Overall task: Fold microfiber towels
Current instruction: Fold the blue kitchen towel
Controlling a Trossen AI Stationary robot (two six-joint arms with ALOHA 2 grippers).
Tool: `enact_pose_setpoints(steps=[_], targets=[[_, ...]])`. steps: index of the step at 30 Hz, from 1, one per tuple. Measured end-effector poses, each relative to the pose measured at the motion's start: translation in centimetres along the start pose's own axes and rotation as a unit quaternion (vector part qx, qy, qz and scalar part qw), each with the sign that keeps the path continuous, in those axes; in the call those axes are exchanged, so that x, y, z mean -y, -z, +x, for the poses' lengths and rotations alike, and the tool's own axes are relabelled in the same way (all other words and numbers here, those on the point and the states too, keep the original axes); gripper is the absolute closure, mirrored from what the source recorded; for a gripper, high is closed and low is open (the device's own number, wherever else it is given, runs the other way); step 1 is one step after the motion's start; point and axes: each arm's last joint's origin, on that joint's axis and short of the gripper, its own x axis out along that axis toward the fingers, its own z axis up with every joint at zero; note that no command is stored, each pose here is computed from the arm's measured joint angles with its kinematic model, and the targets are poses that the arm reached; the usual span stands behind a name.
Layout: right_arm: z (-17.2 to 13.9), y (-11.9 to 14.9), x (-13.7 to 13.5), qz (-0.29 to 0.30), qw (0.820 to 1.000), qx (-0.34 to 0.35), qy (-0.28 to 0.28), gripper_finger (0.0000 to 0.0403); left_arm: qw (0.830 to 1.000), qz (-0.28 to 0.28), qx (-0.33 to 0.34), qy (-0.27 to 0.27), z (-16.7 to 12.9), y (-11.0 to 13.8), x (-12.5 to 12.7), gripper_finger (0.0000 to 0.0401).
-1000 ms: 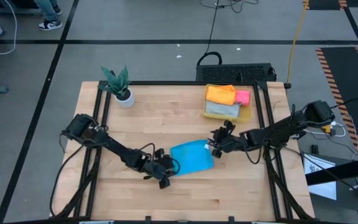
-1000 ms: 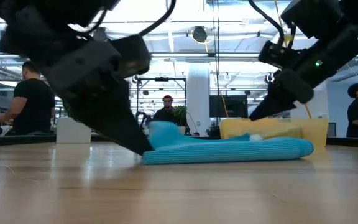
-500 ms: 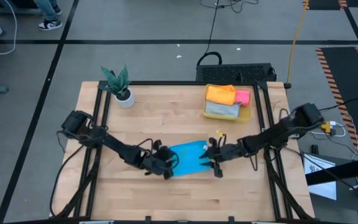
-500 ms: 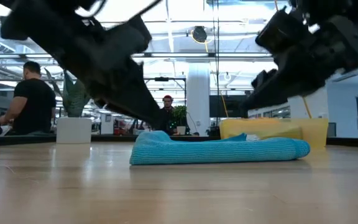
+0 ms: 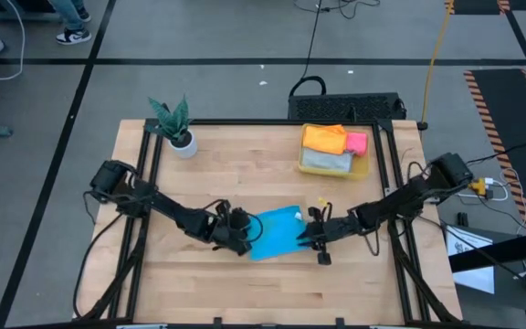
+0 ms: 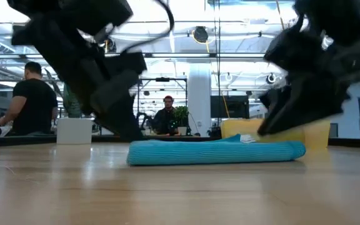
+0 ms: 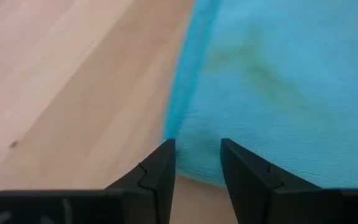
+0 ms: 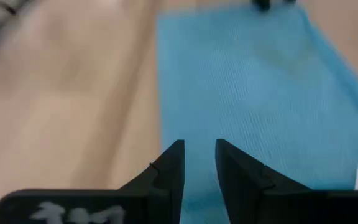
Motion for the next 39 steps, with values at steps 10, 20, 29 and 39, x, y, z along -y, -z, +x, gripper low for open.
enact_pose_setpoints(steps=[10,20,29,39], targets=[[-1.2,-1.5,-2.2,0.018,0.996,0.067,-0.064,0.0323,0.996,0.027,0.085,0.018,-1.7,-0.8,1.7,0.027],[0.9,1.2,-0.5,0.08,0.997,-0.021,0.012,0.0323,0.999,0.036,0.002,0.029,0.3,-0.7,0.0,0.027],[-0.8,1.2,1.7,0.092,0.99,-0.086,0.065,0.0323,0.998,-0.012,-0.019,0.055,-0.7,2.3,2.7,0.027],[-2.1,-1.0,0.2,0.072,0.997,-0.005,0.003,0.0323,0.989,-0.005,0.092,0.114,-2.7,1.6,5.3,0.027]])
